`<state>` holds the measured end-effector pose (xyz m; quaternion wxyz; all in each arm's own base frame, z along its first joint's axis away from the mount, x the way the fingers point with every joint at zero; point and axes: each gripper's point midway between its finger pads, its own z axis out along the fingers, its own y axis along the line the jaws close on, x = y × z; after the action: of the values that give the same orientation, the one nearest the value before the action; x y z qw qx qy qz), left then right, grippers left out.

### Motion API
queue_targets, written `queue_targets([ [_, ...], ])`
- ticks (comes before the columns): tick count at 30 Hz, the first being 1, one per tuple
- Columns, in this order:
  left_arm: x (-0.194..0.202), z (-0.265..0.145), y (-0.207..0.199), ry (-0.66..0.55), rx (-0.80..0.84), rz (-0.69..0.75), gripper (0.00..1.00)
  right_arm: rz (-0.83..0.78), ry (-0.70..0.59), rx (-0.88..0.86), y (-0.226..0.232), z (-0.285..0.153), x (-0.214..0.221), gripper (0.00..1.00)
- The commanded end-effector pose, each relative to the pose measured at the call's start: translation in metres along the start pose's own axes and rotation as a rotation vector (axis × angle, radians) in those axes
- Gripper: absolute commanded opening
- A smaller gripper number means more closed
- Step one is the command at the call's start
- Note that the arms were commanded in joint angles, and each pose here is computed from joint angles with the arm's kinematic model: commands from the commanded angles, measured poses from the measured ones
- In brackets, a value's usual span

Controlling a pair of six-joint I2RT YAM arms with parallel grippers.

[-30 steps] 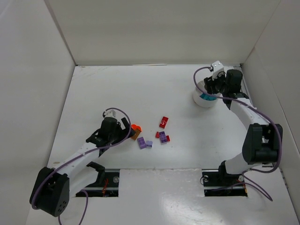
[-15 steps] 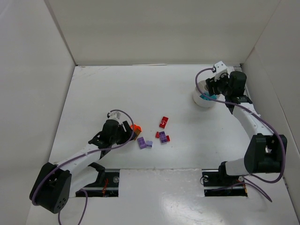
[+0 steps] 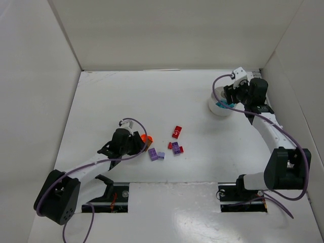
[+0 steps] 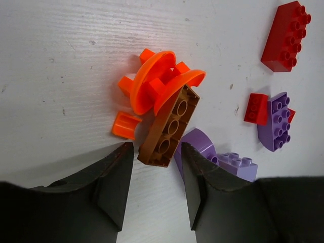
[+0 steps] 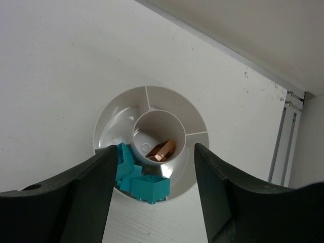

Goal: Sort the legos into containers by color

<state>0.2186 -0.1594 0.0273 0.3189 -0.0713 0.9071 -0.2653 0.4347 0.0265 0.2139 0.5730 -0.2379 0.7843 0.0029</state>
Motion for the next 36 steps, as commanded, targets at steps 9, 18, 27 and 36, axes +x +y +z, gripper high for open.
queue_targets([
  [9, -0.007, 0.002, -0.016, -0.006, 0.075, 0.061, 0.21, 0.003, -0.027, 0.05, -0.012, -0.014, -0.009, 0.67],
  [18, -0.024, -0.017, -0.038, -0.058, 0.148, 0.097, 0.0, 0.004, -0.054, -0.035, 0.009, -0.024, -0.007, 0.67],
  [27, -0.051, -0.048, -0.09, -0.184, 0.382, 0.238, 0.0, -0.039, -0.256, -0.549, 0.107, -0.045, -0.035, 0.7],
  [36, -0.074, -0.066, -0.142, -0.252, 0.551, 0.496, 0.0, -0.137, -0.36, -1.203, 0.275, -0.088, -0.046, 0.76],
])
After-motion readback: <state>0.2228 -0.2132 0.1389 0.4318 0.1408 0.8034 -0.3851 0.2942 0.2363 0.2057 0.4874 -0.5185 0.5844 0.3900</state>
